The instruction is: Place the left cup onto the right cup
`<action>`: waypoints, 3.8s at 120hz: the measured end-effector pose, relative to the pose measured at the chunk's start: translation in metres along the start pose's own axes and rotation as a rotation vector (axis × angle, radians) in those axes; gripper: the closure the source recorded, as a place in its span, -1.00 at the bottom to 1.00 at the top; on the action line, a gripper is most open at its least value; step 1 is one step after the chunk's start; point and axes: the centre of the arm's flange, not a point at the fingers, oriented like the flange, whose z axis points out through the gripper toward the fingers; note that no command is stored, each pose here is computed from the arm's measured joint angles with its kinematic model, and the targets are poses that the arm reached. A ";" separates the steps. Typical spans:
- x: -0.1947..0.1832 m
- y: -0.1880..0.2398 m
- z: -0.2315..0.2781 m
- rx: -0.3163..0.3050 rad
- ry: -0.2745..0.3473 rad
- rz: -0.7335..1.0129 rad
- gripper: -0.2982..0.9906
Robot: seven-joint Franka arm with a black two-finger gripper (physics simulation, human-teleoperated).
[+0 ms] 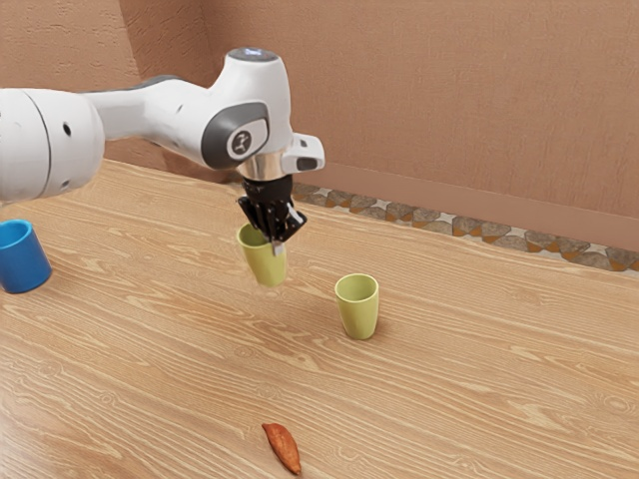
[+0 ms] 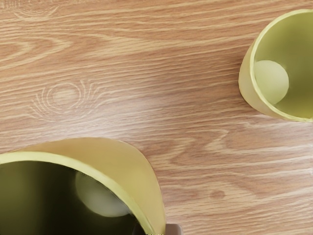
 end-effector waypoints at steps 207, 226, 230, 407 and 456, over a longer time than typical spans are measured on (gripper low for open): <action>0.056 0.124 -0.013 0.019 0.041 0.171 0.68; 0.061 0.125 -0.004 0.024 0.027 0.173 0.68; 0.062 0.125 -0.003 0.025 0.025 0.173 0.68; 0.075 0.130 0.043 0.008 -0.033 0.172 0.05; 0.051 0.149 -0.040 0.005 0.008 0.175 -0.45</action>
